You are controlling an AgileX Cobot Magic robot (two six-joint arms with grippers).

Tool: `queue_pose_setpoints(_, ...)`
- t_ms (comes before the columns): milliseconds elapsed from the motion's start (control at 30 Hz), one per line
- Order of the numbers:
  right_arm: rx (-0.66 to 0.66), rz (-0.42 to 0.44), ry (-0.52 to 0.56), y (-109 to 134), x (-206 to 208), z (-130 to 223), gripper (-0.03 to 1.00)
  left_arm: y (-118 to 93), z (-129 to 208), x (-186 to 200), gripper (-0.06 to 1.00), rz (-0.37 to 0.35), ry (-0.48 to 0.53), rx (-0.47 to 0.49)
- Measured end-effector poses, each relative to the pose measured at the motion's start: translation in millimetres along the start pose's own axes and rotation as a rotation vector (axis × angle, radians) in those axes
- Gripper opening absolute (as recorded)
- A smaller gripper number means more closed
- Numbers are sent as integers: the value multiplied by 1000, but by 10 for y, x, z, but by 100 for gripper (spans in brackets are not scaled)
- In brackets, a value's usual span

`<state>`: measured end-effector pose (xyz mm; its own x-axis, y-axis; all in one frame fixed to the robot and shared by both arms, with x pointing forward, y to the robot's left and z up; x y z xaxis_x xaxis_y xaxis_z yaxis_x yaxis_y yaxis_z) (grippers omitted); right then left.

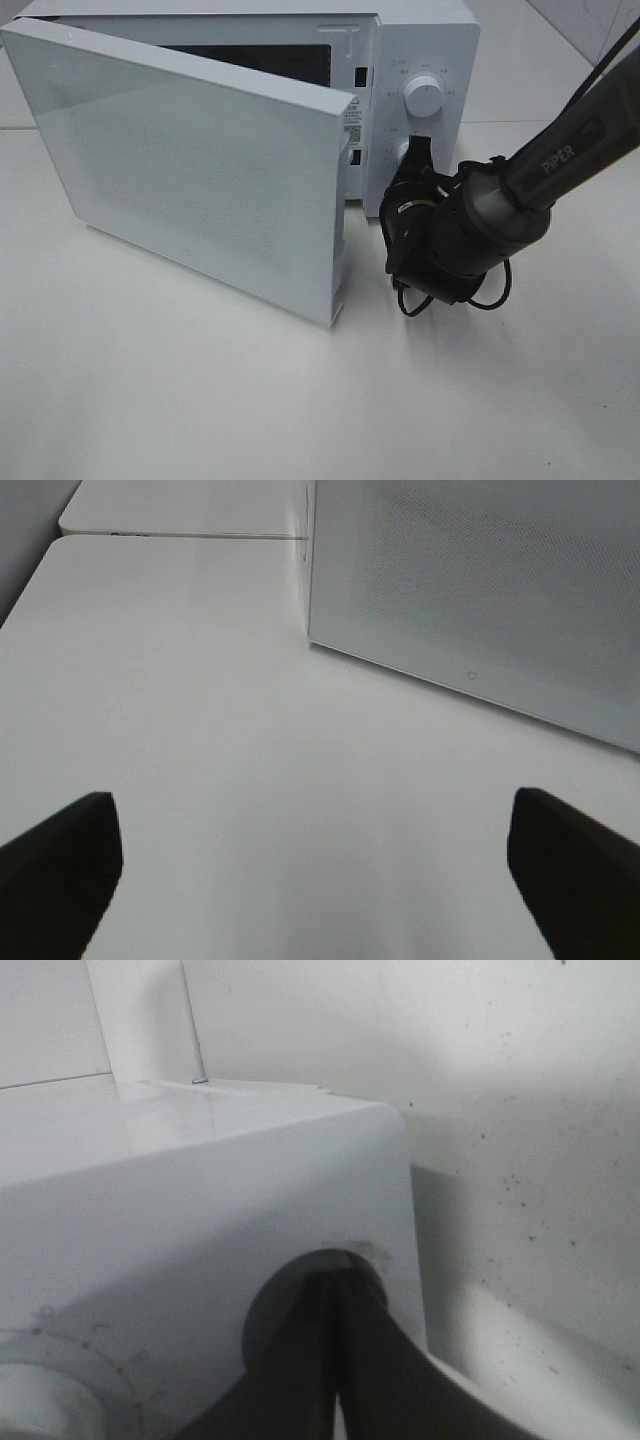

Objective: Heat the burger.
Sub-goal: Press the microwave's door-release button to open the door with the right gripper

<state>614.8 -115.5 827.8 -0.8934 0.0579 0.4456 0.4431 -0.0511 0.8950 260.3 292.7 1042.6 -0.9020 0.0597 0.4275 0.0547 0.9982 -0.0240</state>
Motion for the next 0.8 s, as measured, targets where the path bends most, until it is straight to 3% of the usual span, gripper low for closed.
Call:
queue_pose_setpoints(333,-2,11,5,-5,2,8,1,1,0,0,97,-1,0,-1)
queue_pose_setpoints(800,111,45,117,71,176,-75,1,1,0,0,97,-1,0,-1)
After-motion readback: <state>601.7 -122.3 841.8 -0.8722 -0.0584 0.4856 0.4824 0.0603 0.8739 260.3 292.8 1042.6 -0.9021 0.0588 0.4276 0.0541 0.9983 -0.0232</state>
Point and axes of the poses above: a point on each arm's last joint axis where the gripper is mounted, x pointing back along that axis away from the gripper, y along the wrist's bending axis when the last joint is at zero, z = x × y, the point moved 3 cm from there along -x, pointing out along that axis toward the gripper
